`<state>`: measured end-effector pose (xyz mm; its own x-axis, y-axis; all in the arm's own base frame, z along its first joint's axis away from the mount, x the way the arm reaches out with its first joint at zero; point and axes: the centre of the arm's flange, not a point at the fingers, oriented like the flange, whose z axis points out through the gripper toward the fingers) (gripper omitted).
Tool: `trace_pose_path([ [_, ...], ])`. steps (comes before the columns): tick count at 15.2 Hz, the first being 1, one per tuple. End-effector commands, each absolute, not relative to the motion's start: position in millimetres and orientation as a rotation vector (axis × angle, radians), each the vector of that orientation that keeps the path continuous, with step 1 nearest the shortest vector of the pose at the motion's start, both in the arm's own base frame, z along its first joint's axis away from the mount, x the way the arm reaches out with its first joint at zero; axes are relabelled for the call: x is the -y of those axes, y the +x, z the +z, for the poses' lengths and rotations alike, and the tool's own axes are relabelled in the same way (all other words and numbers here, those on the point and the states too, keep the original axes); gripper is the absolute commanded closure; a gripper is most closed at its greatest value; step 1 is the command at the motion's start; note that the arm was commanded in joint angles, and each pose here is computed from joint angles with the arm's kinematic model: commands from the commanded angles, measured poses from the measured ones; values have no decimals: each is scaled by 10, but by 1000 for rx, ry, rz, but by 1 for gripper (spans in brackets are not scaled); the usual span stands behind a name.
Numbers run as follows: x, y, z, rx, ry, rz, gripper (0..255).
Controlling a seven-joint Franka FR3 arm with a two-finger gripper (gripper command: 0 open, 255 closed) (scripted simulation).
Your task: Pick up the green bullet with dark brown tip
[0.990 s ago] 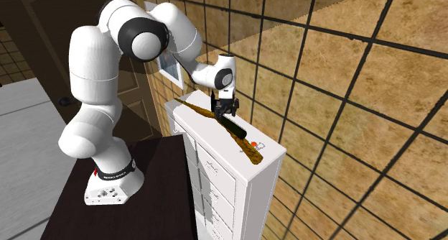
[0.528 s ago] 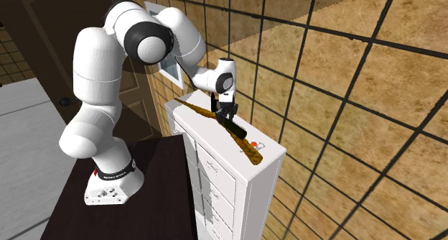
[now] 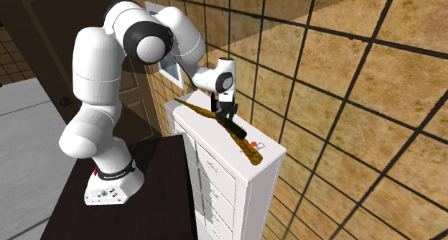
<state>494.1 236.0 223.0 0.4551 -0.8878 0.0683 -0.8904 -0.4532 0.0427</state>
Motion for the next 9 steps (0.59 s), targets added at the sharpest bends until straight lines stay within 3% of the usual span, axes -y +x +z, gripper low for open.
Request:
trace_pose_path([
  [1, -2359, 4939, 2308, 1602, 2617, 55, 255],
  [9, -2359, 4939, 2730, 1602, 2617, 55, 255],
])
